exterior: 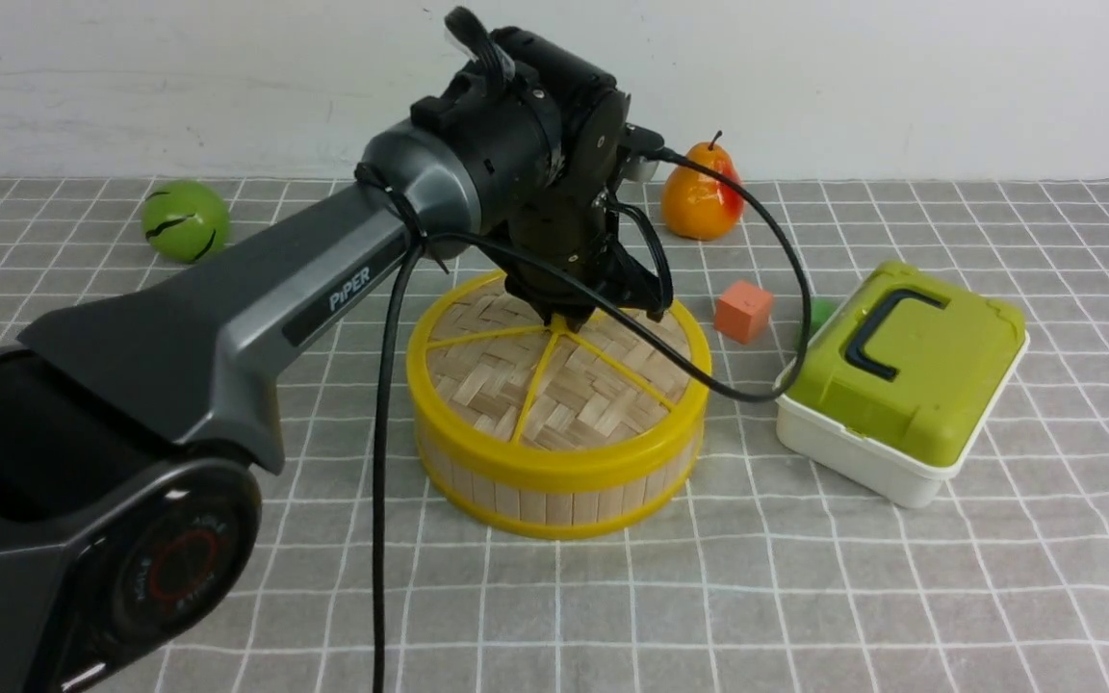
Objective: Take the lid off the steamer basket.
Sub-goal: Use the left arm to lift the lid of the steamer, then use the left arm to place the steamer lid on the table
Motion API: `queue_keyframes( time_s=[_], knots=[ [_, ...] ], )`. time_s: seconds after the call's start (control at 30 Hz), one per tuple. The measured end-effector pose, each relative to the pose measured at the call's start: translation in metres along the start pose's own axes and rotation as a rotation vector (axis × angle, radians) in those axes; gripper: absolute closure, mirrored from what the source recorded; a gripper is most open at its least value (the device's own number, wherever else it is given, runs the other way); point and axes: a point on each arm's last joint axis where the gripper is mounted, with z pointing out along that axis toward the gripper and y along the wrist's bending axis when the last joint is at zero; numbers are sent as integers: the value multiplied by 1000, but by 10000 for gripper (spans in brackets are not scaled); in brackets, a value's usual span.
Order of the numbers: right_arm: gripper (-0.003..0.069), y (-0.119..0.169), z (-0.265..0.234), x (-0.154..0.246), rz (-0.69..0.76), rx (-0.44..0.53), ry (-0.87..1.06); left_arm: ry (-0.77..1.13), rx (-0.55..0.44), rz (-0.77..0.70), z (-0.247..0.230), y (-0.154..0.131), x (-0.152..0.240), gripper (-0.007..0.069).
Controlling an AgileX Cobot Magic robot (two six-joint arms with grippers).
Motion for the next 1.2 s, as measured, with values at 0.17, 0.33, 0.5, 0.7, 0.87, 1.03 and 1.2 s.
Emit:
queue_keyframes(
  time_s=[0.17,0.33,0.5,0.7,0.87,1.03,1.2],
  knots=[
    [417,0,0,0,0,0,0,-23,-3,-21,-28,5,-10,513],
    [417,0,0,0,0,0,0,-64,-1,-32,-54,9,-15,513],
    [417,0,0,0,-1,0,0,-109,-57,-19,-78,19,-19,513],
    [416,0,0,0,-1,0,0,-202,-108,-68,-126,51,-23,513],
    [416,0,0,0,-1,0,0,-262,-165,-256,-160,124,-19,513],
    [416,0,0,0,-1,0,0,-169,-197,-356,-139,171,-3,513],
    [415,0,0,0,-1,0,0,22,-206,-391,-86,186,28,513]
  ],
)
